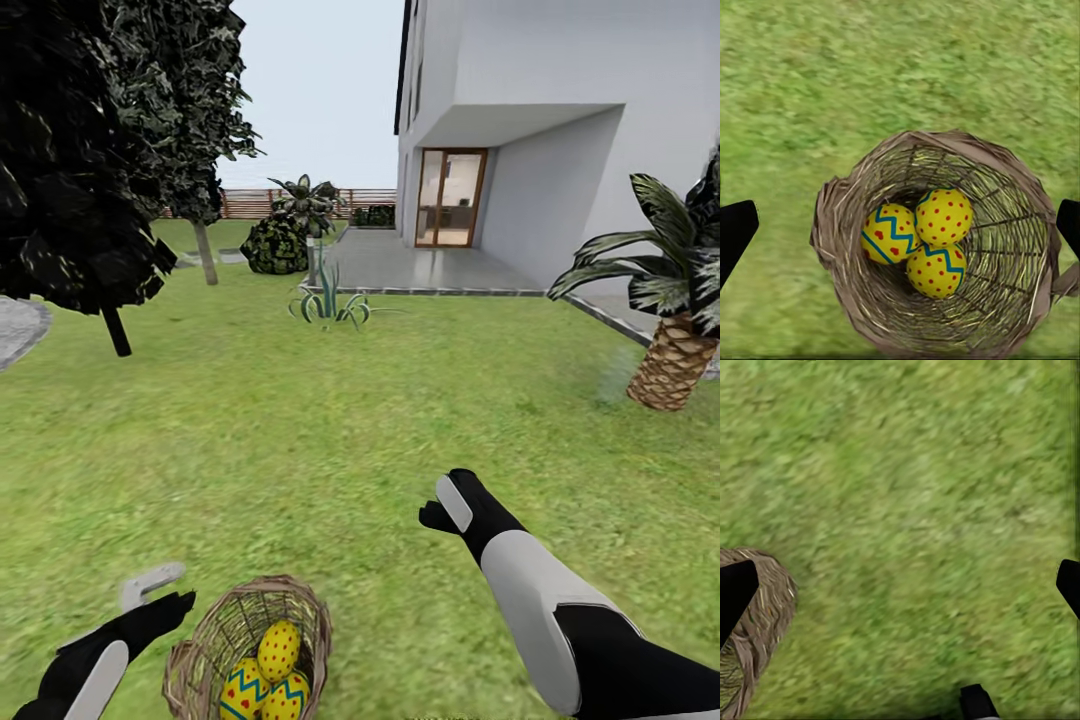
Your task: Take the three Easter eggs out of the wicker basket on the lawn in the garden, then place them on the lawn next to a single tree (choose any tree) so that all three eggs are next to the same tree and none are left in the basket.
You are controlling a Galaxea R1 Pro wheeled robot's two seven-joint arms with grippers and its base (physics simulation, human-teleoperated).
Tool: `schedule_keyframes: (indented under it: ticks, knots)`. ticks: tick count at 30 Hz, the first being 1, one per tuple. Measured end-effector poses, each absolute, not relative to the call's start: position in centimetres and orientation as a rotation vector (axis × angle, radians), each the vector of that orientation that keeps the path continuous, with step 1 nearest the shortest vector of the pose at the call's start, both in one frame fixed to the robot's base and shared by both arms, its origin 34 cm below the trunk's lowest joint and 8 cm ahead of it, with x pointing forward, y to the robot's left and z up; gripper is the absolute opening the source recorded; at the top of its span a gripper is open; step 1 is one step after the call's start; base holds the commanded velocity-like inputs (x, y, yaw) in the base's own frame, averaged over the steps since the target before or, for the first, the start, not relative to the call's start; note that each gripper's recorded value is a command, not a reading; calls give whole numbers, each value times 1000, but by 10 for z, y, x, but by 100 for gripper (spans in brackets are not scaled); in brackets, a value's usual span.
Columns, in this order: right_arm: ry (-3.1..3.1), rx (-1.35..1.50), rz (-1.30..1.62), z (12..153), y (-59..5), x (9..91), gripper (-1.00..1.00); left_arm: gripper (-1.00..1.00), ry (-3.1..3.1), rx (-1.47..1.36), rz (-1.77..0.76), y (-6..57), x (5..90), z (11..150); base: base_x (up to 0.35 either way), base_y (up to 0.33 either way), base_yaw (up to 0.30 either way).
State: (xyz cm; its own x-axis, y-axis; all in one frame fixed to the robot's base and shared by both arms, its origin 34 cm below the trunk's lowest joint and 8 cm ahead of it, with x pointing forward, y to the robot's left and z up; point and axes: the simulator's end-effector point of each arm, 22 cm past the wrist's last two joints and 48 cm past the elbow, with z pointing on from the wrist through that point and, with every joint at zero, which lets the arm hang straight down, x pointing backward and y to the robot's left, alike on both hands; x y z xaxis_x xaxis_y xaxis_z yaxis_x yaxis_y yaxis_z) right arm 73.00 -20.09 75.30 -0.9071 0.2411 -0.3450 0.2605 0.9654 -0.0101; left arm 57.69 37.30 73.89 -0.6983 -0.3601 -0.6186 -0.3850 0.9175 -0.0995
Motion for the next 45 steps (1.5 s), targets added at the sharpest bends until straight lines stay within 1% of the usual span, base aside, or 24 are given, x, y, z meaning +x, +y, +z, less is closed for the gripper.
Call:
schedule_keyframes:
  ticks: [4,11,19,28,37,45]
  knots:
    - [2769,365,-79,753,-201,730,100,100,2424,-549,57,371,571,726,0,0,-164]
    - [2770,365,-79,752,-201,730,100,100,2472,-598,14,345,559,700,0,0,-54]
    - [2772,362,-77,752,-200,729,100,100,2537,-651,-43,319,591,678,0,0,-8]
    - [2772,359,-77,752,-199,729,100,100,2615,-703,-36,317,618,657,0,0,-1]
    - [2772,360,-75,752,-199,729,100,100,2563,-724,-48,327,683,698,0,0,0]
    - [2773,358,-76,752,-198,729,100,100,2608,-817,1,337,680,680,0,0,0]
